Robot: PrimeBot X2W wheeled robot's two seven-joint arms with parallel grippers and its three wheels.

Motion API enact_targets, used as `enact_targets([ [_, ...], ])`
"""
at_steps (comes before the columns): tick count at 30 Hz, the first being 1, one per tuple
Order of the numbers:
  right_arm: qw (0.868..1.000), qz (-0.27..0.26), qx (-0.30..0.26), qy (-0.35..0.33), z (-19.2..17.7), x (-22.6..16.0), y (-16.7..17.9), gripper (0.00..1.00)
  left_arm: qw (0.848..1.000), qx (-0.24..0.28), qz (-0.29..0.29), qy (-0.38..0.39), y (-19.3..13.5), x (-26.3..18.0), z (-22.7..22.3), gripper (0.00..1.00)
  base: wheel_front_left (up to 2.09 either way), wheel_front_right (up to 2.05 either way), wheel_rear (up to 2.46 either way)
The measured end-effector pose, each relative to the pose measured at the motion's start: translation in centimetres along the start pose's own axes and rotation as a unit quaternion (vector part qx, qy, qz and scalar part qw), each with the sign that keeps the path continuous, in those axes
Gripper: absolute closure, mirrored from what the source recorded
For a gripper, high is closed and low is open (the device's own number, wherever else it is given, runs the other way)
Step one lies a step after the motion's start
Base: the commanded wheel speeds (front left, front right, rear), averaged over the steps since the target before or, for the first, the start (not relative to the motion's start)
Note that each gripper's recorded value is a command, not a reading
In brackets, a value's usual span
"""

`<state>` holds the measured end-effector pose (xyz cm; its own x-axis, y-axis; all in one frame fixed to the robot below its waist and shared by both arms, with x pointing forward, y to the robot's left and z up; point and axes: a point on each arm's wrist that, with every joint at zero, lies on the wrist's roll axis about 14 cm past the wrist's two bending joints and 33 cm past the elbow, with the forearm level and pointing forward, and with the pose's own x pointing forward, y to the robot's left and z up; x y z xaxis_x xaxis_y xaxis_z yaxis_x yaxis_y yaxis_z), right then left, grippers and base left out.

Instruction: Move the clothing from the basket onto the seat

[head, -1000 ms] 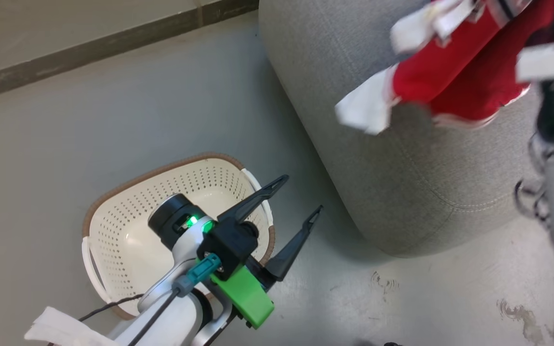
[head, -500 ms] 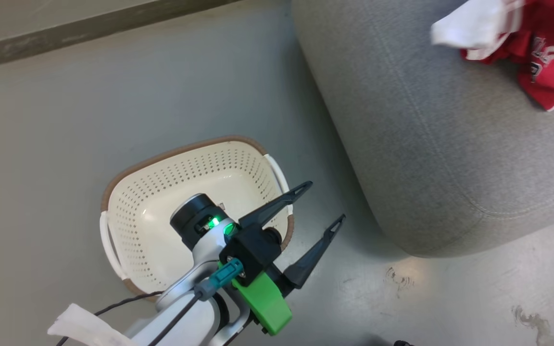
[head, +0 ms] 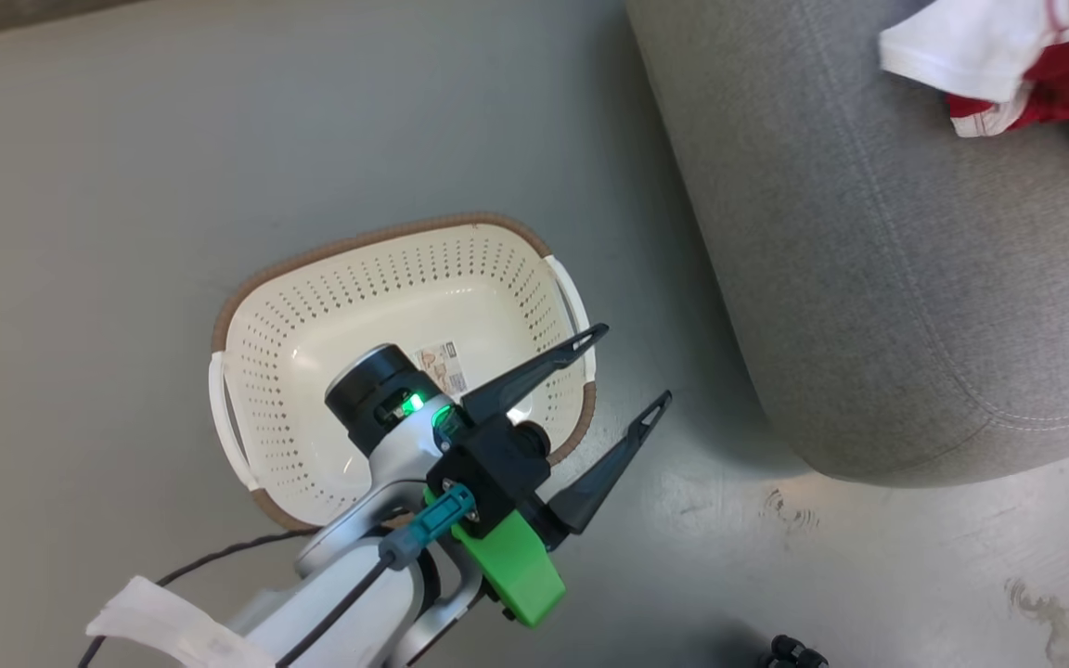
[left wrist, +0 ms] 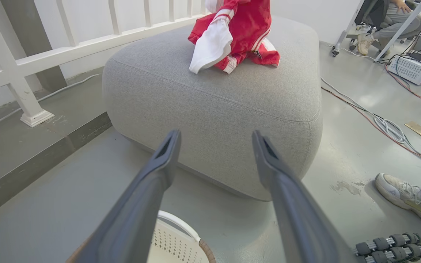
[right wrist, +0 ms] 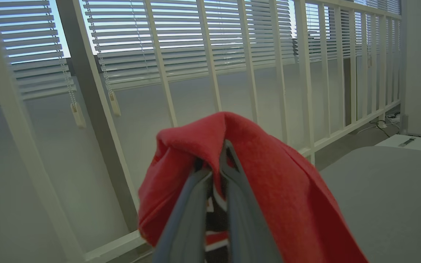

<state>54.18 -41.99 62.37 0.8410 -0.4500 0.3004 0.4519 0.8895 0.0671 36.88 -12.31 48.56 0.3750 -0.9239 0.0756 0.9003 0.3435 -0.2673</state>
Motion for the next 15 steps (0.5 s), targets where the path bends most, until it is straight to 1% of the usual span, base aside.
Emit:
enact_targets([
  [4,0.998,-0.012,0.0,0.065,-5.2,-1.8,-0.3,1.0,1.0,-0.001,0.007,0.003,0.9,-0.1,-0.5,0.0,0.0,0.0,0.0],
  [5,0.995,-0.021,-0.001,0.096,-7.5,-3.0,-0.8,1.0,1.0,-0.002,0.009,0.007,1.2,-0.1,-0.9,0.0,0.0,0.0,0.0],
  [6,0.994,-0.025,-0.001,0.11,-8.4,-3.5,-1.1,1.0,1.0,-0.002,0.01,0.01,1.3,-0.1,-1.0,0.0,0.0,0.0,0.0],
  [12,0.986,-0.051,0.002,0.16,-11.5,-5.9,-2.7,1.0,1.0,0.001,0.009,0.014,1.6,-0.1,-1.4,0.0,0.0,0.0,0.0],
  [15,0.98,-0.051,0.008,0.19,-13.3,-7.3,-2.7,1.0,1.0,0.003,0.007,0.011,1.6,0.0,-1.3,0.0,0.0,0.0,0.0],
])
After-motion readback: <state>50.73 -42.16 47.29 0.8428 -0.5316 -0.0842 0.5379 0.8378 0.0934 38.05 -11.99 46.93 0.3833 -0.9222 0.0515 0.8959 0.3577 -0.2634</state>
